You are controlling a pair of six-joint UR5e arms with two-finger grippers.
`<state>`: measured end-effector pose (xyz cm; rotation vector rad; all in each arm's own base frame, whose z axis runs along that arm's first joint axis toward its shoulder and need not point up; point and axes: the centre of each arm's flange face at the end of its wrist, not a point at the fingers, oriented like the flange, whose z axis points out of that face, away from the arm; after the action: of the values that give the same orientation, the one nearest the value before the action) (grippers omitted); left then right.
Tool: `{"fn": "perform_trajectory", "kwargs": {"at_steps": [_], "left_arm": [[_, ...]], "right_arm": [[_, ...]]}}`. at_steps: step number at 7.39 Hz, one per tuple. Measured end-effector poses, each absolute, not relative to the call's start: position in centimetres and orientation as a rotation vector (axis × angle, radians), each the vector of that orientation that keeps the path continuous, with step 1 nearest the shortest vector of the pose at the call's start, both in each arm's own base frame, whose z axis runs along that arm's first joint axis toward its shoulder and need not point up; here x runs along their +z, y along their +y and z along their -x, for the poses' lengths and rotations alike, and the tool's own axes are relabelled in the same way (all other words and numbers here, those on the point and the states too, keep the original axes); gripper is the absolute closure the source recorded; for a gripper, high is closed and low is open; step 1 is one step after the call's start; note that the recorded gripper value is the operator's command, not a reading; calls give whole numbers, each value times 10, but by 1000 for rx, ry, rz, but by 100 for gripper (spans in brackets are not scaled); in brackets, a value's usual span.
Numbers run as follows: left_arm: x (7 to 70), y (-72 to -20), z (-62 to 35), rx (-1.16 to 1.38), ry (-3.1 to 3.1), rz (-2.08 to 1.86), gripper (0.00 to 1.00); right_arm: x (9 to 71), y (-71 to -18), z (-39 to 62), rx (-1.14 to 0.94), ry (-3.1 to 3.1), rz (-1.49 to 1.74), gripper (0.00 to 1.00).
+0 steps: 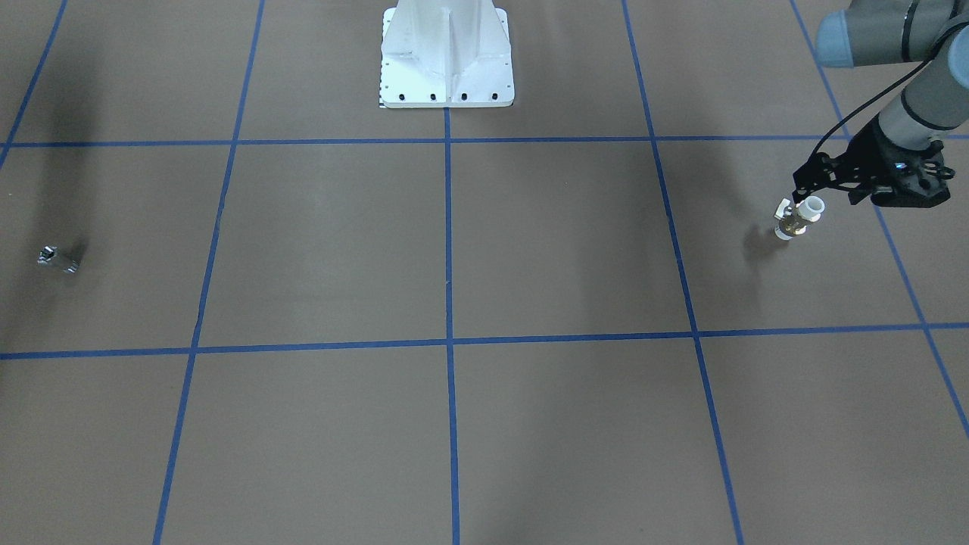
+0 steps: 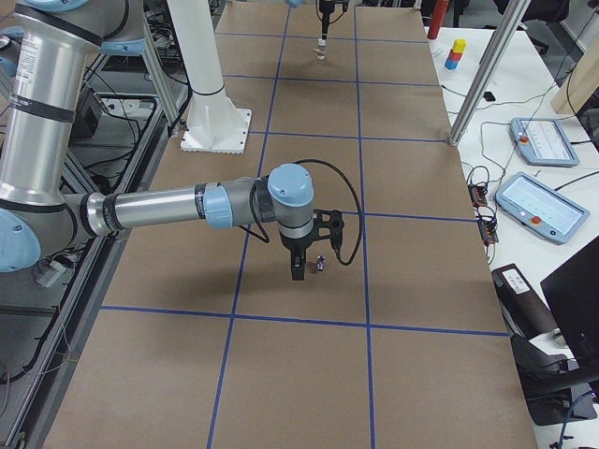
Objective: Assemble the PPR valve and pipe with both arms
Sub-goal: 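Lower the left gripper onto the white-and-brass valve and grasp it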
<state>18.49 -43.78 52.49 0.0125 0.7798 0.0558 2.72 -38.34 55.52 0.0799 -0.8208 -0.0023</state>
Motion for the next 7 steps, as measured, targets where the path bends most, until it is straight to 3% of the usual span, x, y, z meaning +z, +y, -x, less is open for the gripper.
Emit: {"fn": "perform_trajectory", "kwargs": {"at_steps": [3, 7], "left_arm": [[544, -435, -196, 61, 754, 15, 3], [555, -434, -197, 57, 753, 37, 17]], "right_arm": [[553, -385, -27, -5, -822, -85, 0], [547, -385, -26, -10, -828, -95, 0]]}}
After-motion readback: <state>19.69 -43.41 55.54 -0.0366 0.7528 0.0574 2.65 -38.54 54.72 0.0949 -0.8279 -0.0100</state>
